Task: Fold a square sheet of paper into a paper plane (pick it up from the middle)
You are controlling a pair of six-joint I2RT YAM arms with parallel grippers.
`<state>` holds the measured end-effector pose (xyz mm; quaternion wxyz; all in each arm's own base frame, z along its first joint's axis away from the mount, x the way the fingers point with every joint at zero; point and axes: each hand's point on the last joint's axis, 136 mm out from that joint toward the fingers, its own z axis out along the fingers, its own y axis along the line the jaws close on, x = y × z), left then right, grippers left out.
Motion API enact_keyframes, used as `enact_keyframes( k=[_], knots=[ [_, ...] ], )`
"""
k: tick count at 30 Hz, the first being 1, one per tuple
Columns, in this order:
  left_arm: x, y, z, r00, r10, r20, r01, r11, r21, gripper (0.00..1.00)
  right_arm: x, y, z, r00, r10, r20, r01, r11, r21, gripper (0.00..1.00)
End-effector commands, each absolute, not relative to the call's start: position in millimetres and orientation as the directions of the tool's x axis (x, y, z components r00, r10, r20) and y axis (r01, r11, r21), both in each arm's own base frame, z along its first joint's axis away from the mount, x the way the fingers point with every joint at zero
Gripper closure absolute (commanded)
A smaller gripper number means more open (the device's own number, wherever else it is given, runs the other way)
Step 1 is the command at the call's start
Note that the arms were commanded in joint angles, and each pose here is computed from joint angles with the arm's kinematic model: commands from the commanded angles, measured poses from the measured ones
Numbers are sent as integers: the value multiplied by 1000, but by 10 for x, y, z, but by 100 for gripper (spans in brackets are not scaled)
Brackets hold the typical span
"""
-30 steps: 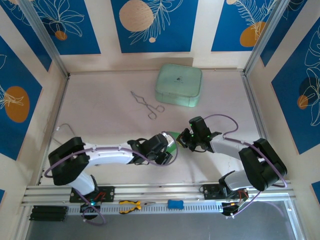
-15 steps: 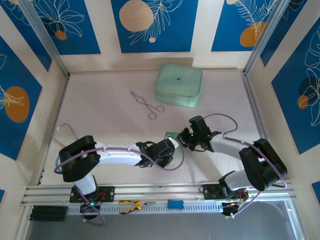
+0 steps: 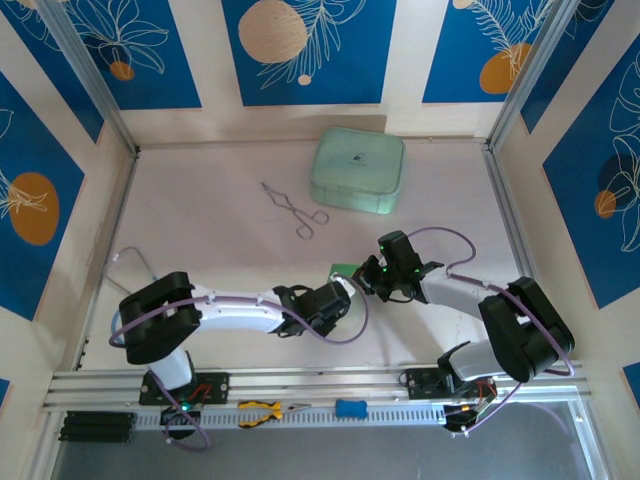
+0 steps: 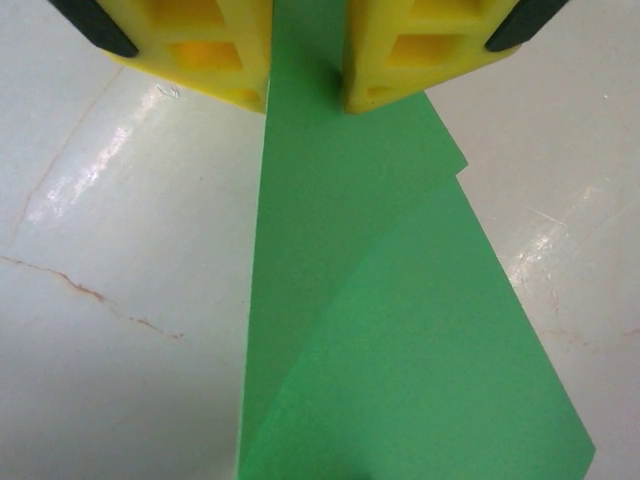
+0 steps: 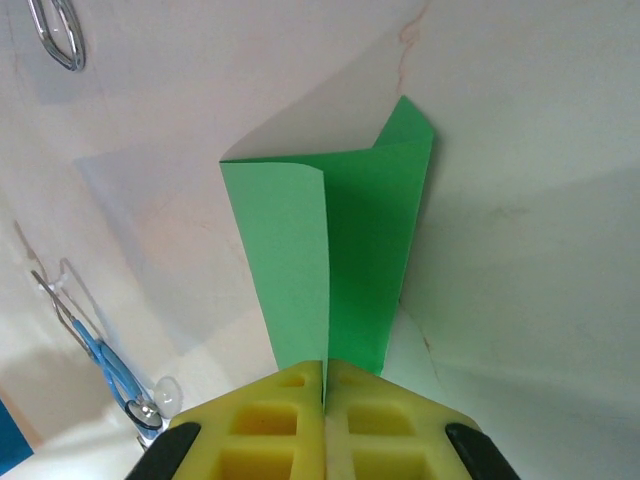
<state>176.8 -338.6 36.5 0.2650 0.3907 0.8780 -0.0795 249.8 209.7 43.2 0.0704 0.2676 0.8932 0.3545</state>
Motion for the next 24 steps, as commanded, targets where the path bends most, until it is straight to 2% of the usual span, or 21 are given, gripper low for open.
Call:
enact_keyframes(
  k=[1,6,13,19,24],
  knots=[
    [1735,-3423,371,-552,647,-526,732,678,65,79,2533,2124,536,-853,518,62,413,598,687,92],
    [1738,-3417,360,-557,643,-525,727,683,65,82,2532,2119,531,-853,518,62,413,598,686,92],
    [1730,-3377,316,-577,634,-515,712,699,61,82,2529,2115,528,-854,517,62,413,600,685,92],
    [1715,-3368,292,-590,621,-516,704,709,48,90,2530,2116,534,-856,514,58,408,601,687,91],
    [1713,-3373,277,-608,602,-518,691,723,28,96,2521,2095,567,-862,505,38,391,617,683,86]
  ],
)
